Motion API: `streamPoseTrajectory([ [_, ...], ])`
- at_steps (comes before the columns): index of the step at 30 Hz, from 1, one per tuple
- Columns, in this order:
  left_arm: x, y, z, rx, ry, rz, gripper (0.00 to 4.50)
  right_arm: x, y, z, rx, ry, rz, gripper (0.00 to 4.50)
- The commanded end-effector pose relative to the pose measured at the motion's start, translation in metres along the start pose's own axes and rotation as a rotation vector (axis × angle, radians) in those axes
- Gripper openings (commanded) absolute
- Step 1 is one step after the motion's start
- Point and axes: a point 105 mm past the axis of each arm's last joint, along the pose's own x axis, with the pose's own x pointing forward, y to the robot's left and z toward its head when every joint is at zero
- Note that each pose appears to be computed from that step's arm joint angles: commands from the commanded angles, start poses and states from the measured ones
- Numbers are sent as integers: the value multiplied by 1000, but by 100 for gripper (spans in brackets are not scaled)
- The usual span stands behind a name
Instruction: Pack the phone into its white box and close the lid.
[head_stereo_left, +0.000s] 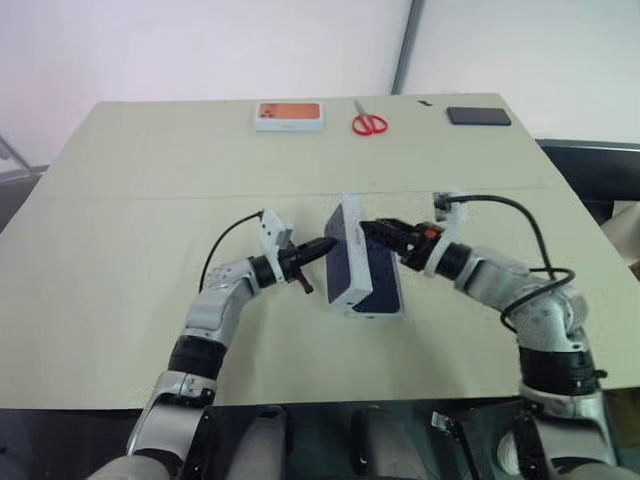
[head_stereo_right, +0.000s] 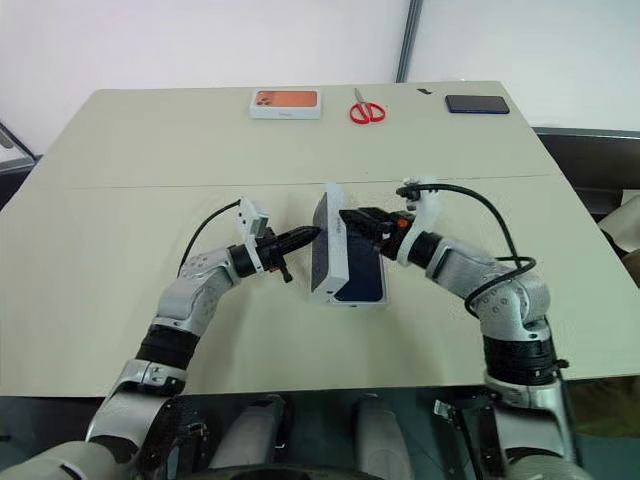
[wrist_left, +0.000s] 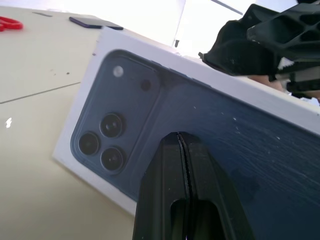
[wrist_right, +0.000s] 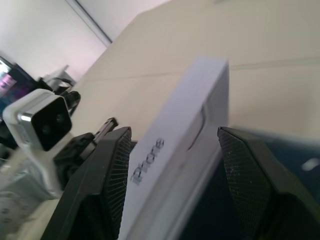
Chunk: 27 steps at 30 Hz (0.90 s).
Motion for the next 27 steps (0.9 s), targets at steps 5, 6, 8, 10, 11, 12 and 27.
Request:
streamPoseTrajectory([
  [5, 9, -10, 8, 48, -20, -56, 0, -4, -27, 7, -318, -16, -69, 285],
  [6, 7, -7, 11, 56, -28, -43, 0, -4, -29, 5, -331, -12, -75, 285],
  [8, 3, -3, 15, 63, -40, -22, 0, -4, -32, 4, -315, -23, -87, 285],
  [10, -8, 10, 20, 99, -47, 46, 0, -7, -40, -2, -345, -1, -127, 233],
  [11, -13, 14, 21, 100, -49, 67, 0, -8, -43, -4, -370, 4, -145, 206],
  [12, -16, 17, 22, 95, -45, 80, 0, -9, -44, -6, -363, 3, -152, 168],
  [27, -4, 13, -14, -161, 199, 26, 0, -13, -28, -19, -471, 66, -63, 3],
])
